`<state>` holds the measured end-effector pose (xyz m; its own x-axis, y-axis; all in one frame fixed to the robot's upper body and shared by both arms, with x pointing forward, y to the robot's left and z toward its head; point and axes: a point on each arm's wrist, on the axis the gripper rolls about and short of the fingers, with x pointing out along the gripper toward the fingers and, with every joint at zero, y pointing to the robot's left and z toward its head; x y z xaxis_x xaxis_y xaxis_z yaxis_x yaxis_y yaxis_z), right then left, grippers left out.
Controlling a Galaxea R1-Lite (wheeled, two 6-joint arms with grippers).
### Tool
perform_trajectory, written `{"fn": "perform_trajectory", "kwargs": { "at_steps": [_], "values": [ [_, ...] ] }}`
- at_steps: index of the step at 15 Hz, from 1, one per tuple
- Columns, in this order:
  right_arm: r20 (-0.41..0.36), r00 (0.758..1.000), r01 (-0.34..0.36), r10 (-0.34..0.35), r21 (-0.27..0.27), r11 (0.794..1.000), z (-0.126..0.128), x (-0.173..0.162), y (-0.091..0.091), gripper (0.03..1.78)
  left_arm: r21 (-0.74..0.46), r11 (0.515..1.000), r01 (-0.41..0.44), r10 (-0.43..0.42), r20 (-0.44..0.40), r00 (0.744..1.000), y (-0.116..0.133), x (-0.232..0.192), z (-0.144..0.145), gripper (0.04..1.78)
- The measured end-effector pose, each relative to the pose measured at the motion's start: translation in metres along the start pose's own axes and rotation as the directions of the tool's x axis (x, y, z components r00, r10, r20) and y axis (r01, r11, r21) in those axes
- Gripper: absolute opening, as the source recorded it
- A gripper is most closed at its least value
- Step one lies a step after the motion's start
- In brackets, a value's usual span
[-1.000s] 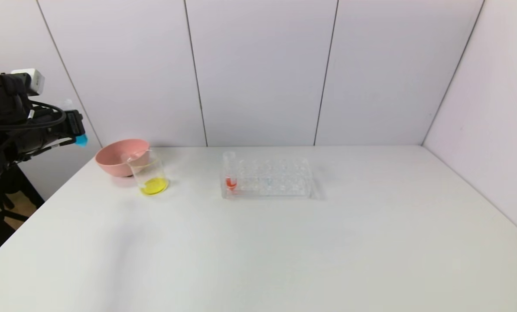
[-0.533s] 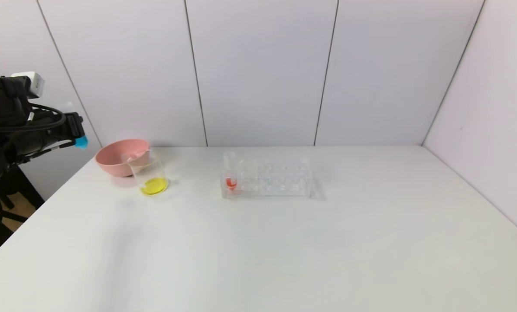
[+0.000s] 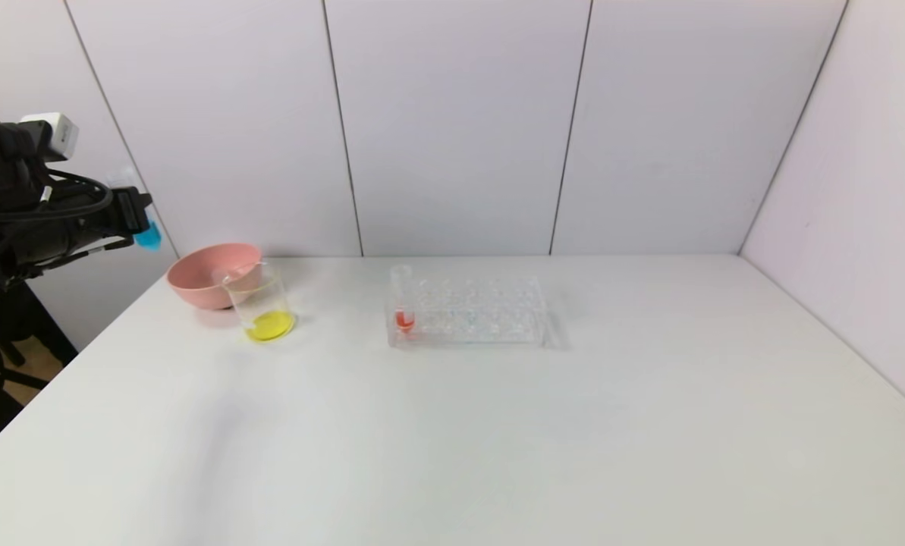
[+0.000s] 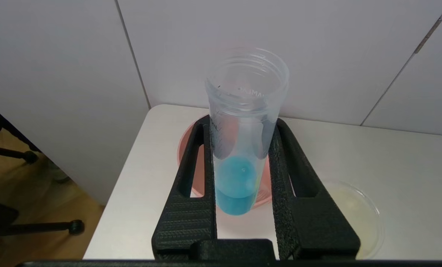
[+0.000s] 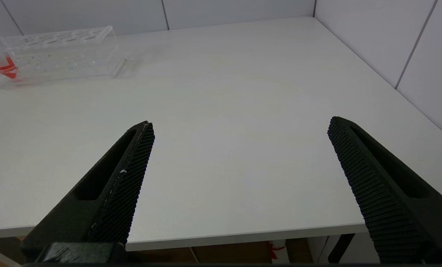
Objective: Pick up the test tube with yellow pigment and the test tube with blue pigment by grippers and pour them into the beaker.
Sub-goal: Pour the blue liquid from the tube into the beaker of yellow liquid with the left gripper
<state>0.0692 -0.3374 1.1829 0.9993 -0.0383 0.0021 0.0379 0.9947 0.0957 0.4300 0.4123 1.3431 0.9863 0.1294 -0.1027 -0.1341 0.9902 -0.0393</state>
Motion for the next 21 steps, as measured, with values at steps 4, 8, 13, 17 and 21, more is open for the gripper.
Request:
{"fn": "perform_trajectory", "kwargs": {
  "at_steps": [4, 8, 13, 17, 21],
  "values": [
    [0.000, 1.000, 0.000, 0.000, 0.000, 1.000, 0.000, 0.000, 0.000, 1.71, 0.047, 0.998, 0.048, -0.045, -0.053, 0.998, 0.001, -0.001, 0.008, 0.44],
    [0.000, 1.000, 0.000, 0.000, 0.000, 1.000, 0.000, 0.000, 0.000, 1.71, 0.198, 0.960, 0.200, -0.168, -0.168, 0.971, 0.020, -0.009, 0.029, 0.44],
    [0.000, 1.000, 0.000, 0.000, 0.000, 1.000, 0.000, 0.000, 0.000, 1.71, 0.347, 0.866, 0.359, -0.290, -0.236, 0.928, 0.032, -0.005, 0.040, 0.44],
    [0.000, 1.000, 0.000, 0.000, 0.000, 1.000, 0.000, 0.000, 0.000, 1.71, 0.460, 0.773, 0.436, -0.325, -0.303, 0.896, 0.034, 0.002, 0.052, 0.44],
    [0.000, 1.000, 0.000, 0.000, 0.000, 1.000, 0.000, 0.000, 0.000, 1.71, 0.499, 0.643, 0.581, -0.397, -0.431, 0.810, 0.038, 0.012, 0.046, 0.44]
  ]
}}
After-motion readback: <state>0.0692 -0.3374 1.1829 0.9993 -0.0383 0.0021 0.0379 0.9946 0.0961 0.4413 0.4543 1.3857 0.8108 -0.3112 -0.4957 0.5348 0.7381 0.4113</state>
